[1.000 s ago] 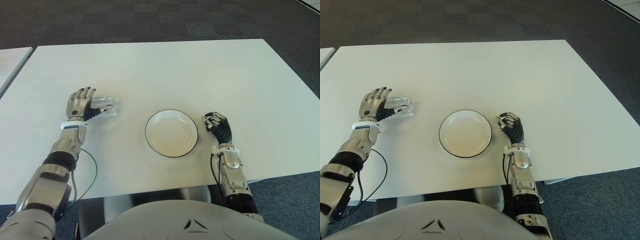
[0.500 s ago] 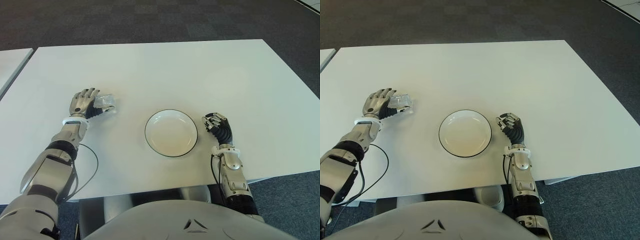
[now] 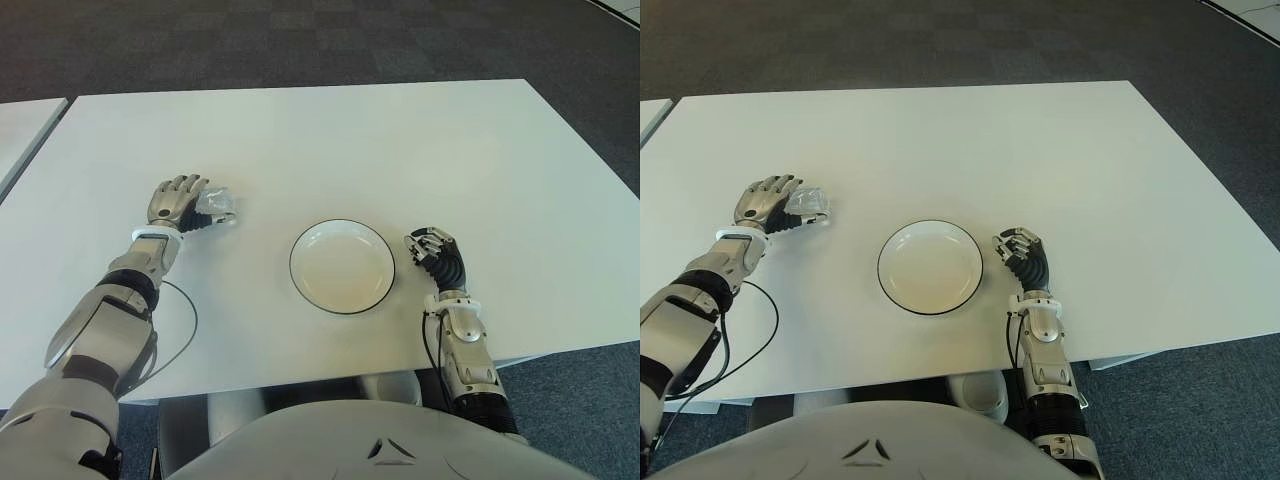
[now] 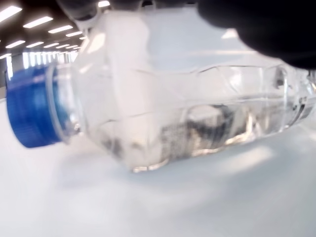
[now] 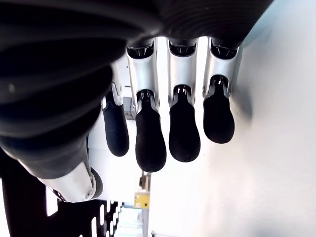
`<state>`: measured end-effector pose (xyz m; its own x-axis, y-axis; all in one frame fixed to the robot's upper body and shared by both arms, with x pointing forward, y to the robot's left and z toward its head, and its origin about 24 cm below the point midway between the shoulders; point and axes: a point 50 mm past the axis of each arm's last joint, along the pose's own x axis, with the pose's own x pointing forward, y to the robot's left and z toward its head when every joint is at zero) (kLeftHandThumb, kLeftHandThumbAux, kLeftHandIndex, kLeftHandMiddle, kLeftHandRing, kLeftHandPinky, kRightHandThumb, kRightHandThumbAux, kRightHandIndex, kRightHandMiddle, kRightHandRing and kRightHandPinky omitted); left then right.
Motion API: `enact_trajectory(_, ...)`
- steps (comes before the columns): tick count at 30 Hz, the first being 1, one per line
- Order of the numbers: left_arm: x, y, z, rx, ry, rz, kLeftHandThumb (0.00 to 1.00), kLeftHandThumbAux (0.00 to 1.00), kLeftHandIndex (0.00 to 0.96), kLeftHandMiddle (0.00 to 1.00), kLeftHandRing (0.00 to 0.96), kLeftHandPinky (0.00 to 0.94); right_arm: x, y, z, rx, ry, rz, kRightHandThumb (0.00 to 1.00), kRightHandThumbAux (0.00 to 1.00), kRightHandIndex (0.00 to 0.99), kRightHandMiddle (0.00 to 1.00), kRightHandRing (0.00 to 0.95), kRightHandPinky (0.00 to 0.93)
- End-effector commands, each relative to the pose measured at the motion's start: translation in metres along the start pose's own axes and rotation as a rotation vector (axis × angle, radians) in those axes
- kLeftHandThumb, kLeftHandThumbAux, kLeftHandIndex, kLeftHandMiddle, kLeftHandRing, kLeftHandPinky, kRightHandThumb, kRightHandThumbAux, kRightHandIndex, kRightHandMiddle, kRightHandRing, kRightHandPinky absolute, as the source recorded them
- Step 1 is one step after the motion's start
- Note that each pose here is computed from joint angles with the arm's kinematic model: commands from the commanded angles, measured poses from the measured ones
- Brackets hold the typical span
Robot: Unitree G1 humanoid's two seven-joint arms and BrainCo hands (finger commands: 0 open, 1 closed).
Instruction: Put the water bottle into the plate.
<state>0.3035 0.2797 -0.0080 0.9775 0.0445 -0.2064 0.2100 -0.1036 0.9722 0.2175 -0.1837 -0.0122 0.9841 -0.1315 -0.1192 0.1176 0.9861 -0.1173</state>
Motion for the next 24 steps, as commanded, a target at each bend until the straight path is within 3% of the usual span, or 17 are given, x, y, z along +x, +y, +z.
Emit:
enact_trajectory(1, -0.015, -0.033, 0.012, 0.046, -0.064, -0.162, 0.593, 0.160, 0.000, 0.000, 0.000, 0.000, -0.007, -0.001, -0.014, -0.006, 0.081, -0.002, 0.705, 0.730, 0.438, 0.702, 0.690, 0.689)
enact_trajectory(8, -0.017, -0.042, 0.027, 0.087, -0.111, -0.175, 0.591, 0.211, 0.000, 0.000, 0.000, 0.000, -0.008, -0.002, -0.014, -0.009, 0.088, -0.006, 0.705, 0.730, 0.438, 0.702, 0.688, 0.683)
enact_trajectory(15, -0.020, -0.047, 0.028, 0.130, -0.130, -0.193, 0.616, 0.279, 0.000, 0.000, 0.000, 0.000, -0.008, -0.001, -0.014, -0.010, 0.091, -0.007, 0.705, 0.730, 0.438, 0.701, 0.687, 0.685)
enact_trajectory(24, -0.018, -0.048, 0.030, 0.152, -0.140, -0.265, 0.640, 0.405, 0.000, 0.007, 0.019, 0.079, -0.009, -0.002, -0.015, -0.006, 0.097, -0.014, 0.705, 0.730, 0.438, 0.700, 0.688, 0.688)
